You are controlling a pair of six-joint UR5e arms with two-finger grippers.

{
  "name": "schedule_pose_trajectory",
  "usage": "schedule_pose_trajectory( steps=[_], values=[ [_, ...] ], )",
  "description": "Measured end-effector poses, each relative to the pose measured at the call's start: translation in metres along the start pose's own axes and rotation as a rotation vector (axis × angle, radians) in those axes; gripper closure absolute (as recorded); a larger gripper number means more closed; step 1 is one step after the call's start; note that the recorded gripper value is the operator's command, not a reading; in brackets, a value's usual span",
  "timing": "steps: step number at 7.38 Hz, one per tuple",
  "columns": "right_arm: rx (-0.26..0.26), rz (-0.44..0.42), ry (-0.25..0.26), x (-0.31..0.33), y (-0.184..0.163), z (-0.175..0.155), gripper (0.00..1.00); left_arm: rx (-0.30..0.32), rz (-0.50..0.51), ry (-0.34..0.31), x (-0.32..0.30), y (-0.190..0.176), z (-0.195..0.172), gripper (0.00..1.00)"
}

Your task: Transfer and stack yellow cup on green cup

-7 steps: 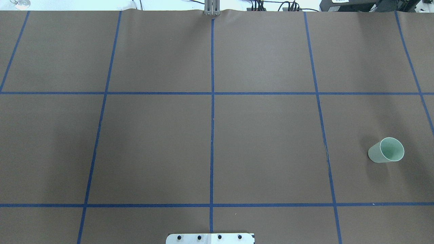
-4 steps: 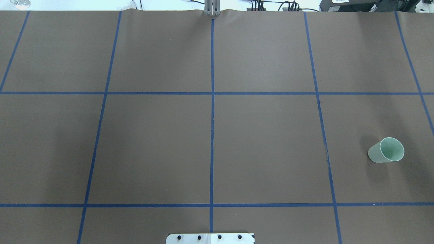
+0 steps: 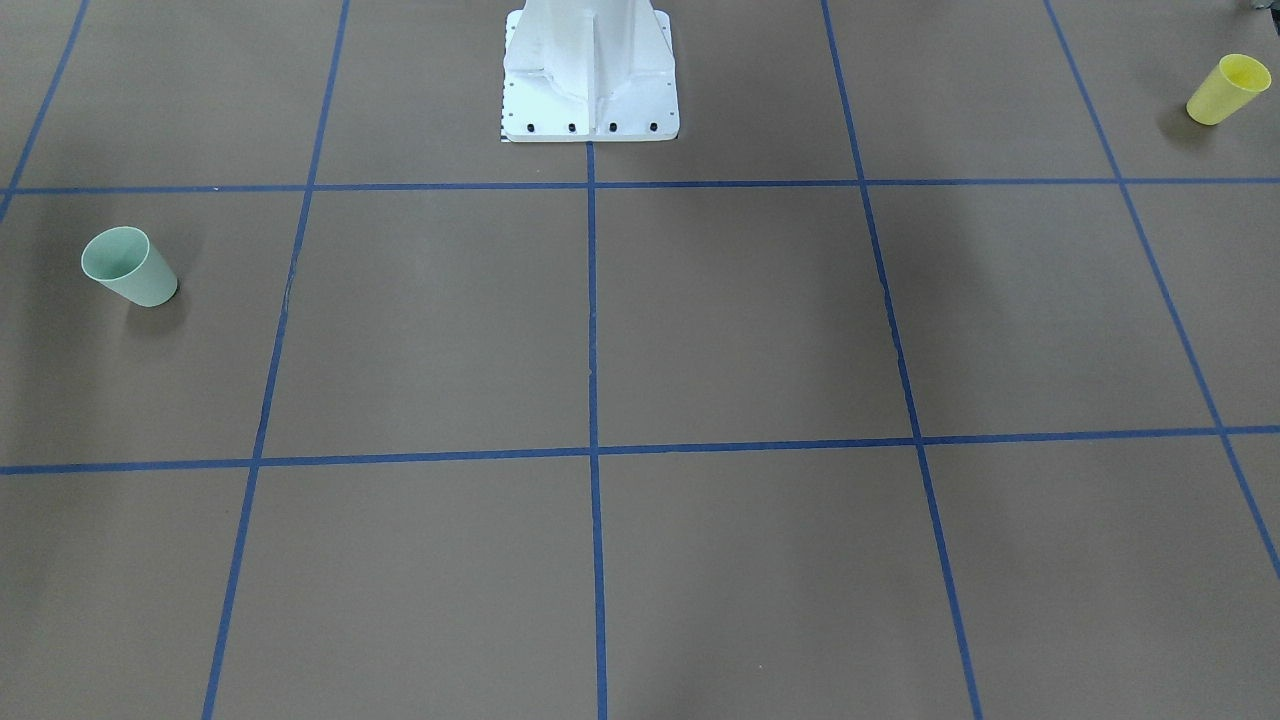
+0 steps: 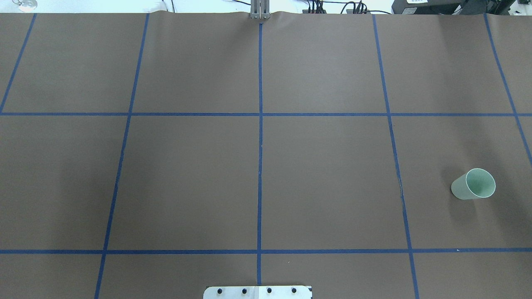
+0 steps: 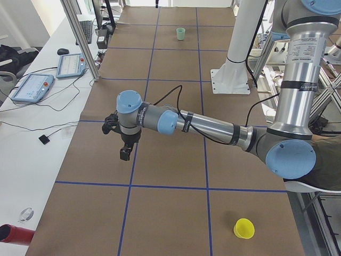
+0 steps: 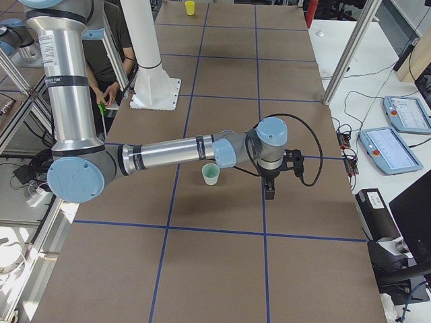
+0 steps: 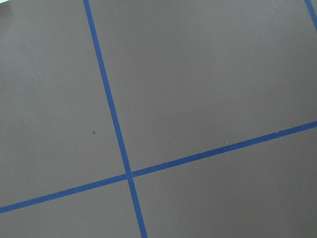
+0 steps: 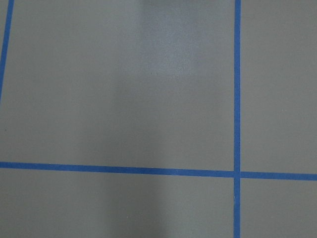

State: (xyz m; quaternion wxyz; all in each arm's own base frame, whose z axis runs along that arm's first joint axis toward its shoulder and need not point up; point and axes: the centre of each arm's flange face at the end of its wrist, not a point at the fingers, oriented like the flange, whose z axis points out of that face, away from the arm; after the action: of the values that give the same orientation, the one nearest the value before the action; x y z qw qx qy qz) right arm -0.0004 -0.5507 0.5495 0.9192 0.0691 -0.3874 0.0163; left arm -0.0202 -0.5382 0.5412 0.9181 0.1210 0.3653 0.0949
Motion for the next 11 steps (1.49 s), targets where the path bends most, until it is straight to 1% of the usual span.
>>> schedule_pose_trajectory(
  steps=[3, 4, 5, 7, 8, 10, 11],
  values=[
    [-0.011, 0.012, 0.0, 0.005, 0.0, 0.005, 0.0, 0.001, -0.001, 0.004, -0.002, 0.013, 0.004, 0.0],
    [-0.011, 0.012, -0.003, 0.004, 0.0, 0.005, 0.0, -0.001, -0.023, 0.005, 0.001, 0.013, 0.006, 0.0],
    [-0.008, 0.007, -0.007, 0.002, 0.0, 0.003, 0.0, -0.012, -0.088, 0.009, 0.008, 0.013, 0.012, 0.0],
    [-0.002, -0.005, -0.013, -0.002, 0.0, 0.0, 0.0, -0.051, -0.257, 0.012, 0.038, 0.013, 0.04, 0.0],
    [-0.003, -0.006, -0.015, -0.003, 0.0, 0.0, 0.0, -0.065, -0.355, -0.01, 0.047, 0.02, 0.051, 0.0],
    [-0.009, -0.002, -0.014, -0.002, 0.001, 0.003, 0.0, -0.08, -0.59, -0.076, 0.072, 0.037, 0.072, 0.0],
    [-0.014, -0.002, -0.013, 0.0, 0.003, 0.005, 0.0, -0.075, -0.71, -0.145, 0.098, 0.047, 0.09, 0.0]
  ],
)
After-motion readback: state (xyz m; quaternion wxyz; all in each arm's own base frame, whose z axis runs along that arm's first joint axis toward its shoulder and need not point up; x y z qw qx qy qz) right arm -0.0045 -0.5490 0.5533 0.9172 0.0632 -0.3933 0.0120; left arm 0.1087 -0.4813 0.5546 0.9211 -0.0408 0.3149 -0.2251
